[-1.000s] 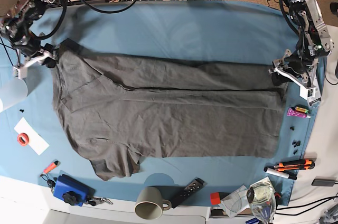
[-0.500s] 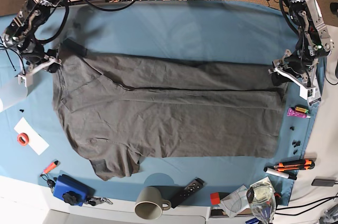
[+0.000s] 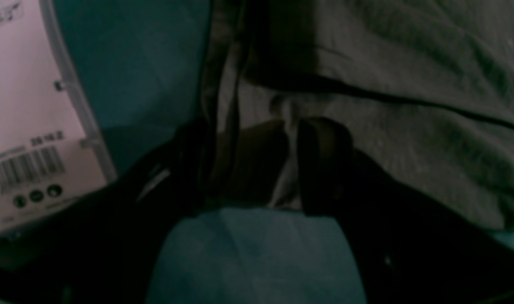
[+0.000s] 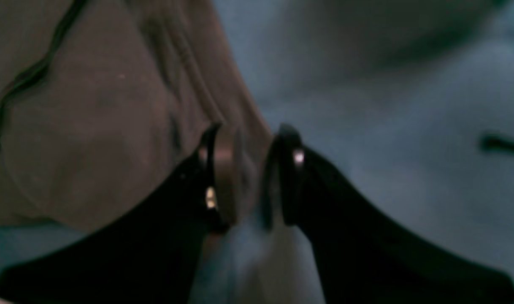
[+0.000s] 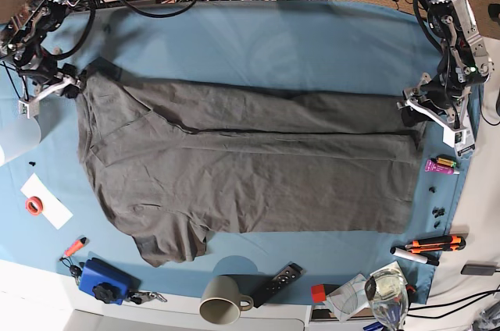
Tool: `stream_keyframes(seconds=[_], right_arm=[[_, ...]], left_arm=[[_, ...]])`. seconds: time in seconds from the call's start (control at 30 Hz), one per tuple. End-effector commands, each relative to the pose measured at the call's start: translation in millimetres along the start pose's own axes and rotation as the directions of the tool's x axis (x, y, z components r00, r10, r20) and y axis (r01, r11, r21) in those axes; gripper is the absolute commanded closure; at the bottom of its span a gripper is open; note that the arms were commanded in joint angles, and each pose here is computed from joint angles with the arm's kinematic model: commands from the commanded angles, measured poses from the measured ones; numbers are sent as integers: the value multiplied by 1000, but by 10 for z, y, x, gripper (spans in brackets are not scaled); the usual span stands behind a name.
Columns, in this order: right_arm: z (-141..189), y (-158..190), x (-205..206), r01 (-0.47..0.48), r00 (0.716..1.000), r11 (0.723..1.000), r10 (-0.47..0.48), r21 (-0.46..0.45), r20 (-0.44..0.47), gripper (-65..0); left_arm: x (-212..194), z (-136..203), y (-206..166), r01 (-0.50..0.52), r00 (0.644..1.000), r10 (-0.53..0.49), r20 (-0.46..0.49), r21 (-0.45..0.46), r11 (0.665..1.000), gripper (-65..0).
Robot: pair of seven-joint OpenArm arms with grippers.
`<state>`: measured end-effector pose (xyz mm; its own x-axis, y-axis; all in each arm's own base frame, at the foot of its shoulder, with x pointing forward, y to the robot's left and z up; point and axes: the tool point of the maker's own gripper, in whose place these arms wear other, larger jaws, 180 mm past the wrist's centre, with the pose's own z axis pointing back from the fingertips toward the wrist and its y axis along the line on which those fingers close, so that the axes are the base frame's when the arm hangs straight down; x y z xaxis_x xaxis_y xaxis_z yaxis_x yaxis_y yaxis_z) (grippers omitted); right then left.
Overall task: Fold the T-shirt properly
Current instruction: 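Grasp the folded edge again with both grippers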
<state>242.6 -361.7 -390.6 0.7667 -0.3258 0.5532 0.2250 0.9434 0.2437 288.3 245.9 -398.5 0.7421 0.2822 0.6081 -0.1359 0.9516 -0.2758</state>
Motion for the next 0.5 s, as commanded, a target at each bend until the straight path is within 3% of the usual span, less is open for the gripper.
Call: stream_keyframes(seconds=[0.0, 0.23, 0.33, 0.37, 0.47], right_arm=[[-26, -59, -70, -5, 999, 1000, 4, -17, -43, -159], [-194, -154, -431, 34, 988, 999, -37, -25, -147, -158], [-175, -171, -452, 27, 986, 999, -31, -28, -165, -67], [-171, -173, -460, 26, 985, 999, -31, -28, -171, -11], [-167, -173, -474, 21, 984, 999, -25, -27, -174, 0]], left_arm=[[-48, 10, 2, 8, 999, -8, -34, -2, 1000, -335], [-49, 9, 1, 7, 999, -7, -34, -2, 1000, -335], [-48, 10, 3, 8, 999, -8, -34, -2, 1000, -334], [-49, 10, 3, 8, 999, -8, -34, -2, 1000, -317], [-51, 9, 1, 7, 999, -7, -35, -2, 1000, -148]])
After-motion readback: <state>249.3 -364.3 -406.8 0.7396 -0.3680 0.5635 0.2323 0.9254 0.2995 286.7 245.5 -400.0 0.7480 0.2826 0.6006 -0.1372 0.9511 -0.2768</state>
